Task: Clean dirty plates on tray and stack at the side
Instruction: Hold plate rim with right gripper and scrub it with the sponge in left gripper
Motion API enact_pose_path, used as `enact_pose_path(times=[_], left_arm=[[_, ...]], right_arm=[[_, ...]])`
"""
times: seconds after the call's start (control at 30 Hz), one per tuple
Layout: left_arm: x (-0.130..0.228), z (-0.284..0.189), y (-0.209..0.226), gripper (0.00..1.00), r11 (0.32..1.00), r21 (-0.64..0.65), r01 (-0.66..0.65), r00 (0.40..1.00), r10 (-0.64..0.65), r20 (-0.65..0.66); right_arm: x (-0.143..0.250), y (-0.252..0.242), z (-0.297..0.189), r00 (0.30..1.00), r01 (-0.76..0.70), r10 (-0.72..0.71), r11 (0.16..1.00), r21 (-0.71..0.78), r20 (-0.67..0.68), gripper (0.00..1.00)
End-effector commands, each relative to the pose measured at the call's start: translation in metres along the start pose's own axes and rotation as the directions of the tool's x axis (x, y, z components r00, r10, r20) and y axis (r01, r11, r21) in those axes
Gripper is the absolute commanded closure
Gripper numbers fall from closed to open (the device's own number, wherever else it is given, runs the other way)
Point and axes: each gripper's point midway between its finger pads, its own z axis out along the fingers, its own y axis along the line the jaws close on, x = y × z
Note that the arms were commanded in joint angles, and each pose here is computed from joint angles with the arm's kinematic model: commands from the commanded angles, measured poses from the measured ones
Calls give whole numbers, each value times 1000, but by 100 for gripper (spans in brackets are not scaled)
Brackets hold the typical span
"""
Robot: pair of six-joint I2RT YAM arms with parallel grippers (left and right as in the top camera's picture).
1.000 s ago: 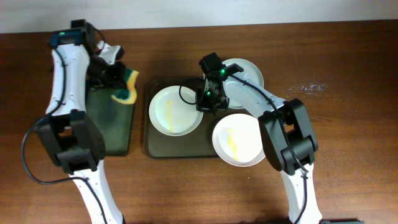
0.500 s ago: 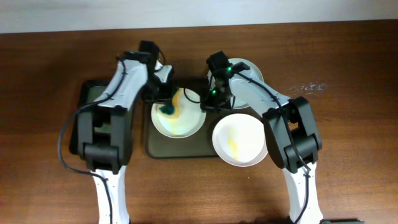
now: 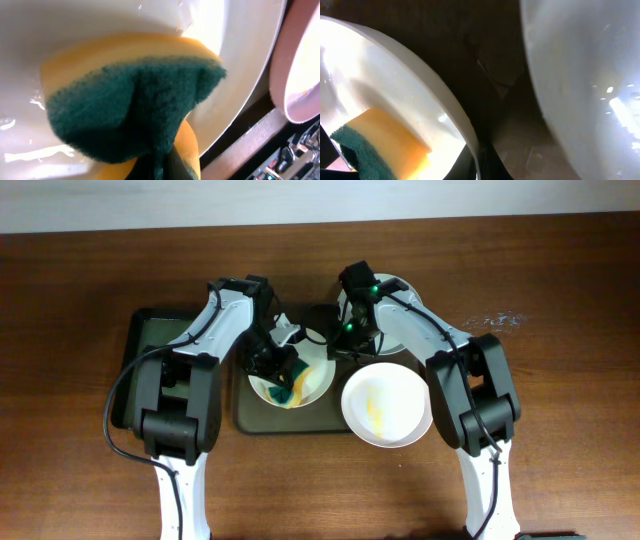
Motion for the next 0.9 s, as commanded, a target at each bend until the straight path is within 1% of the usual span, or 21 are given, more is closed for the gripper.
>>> enact_pose_path(times=[0.0,0.03,0.1,0.2,0.27,0.3,0.33,0.43,0.47,0.5,0.53,0.57,0.63,0.67,0.7,0.8,0.83,0.87], left_arm=[[-31,11,9,100,998,-6,59,992,-58,109],[-43,9,21,100,991,-57,122,981,-111,160],[-71,-1,47,100,956,-155,250,933,-195,302],[-100,-19,74,100,905,-246,348,864,-208,458],[-104,-31,89,100,859,-299,415,829,-222,514],[-101,-39,100,100,807,-329,491,796,-262,545],[-97,-45,103,100,780,-346,521,785,-279,552],[-86,-51,100,100,763,-373,528,803,-305,512],[-79,-47,97,100,767,-371,524,814,-322,484],[-72,-37,84,100,814,-331,477,848,-329,415],[-70,-21,48,100,932,-192,307,923,-242,301],[-69,-16,23,100,979,-81,188,952,-162,258],[-69,-14,1,100,996,16,90,965,-91,245],[-72,-14,-6,100,998,49,45,966,-56,253],[-75,-15,-8,100,998,60,29,963,-44,266],[-92,-22,-5,100,999,38,-17,941,3,339],[-99,-24,-2,100,1000,17,-26,932,18,363],[-104,-26,8,100,999,-38,-11,924,25,382]], right_arm=[[-2,-8,2,998,-55,54,998,-9,-10,96],[0,-8,3,998,-54,54,999,-5,-17,96],[9,-6,8,998,-49,49,999,4,-37,96],[24,-6,20,996,-41,42,999,19,-74,96],[33,-5,28,996,-30,32,999,24,-89,96],[39,-5,35,995,-20,23,999,26,-99,96],[42,-5,38,994,-20,23,999,29,-103,96],[44,-8,43,996,-13,19,997,70,-87,96],[44,-8,43,996,-11,18,997,78,-87,96],[45,-8,44,996,-10,17,997,77,-88,96],[45,-8,44,996,-10,17,997,77,-87,96],[45,-8,44,996,-10,17,997,77,-87,96],[45,-8,44,996,-10,17,997,77,-87,96],[45,-8,44,996,-10,17,997,77,-87,96],[45,-8,44,996,-10,17,997,77,-87,96],[45,-8,44,996,-10,17,997,77,-88,96],[45,-8,44,996,-10,17,997,77,-88,96],[45,-8,44,996,-10,17,997,77,-88,96]])
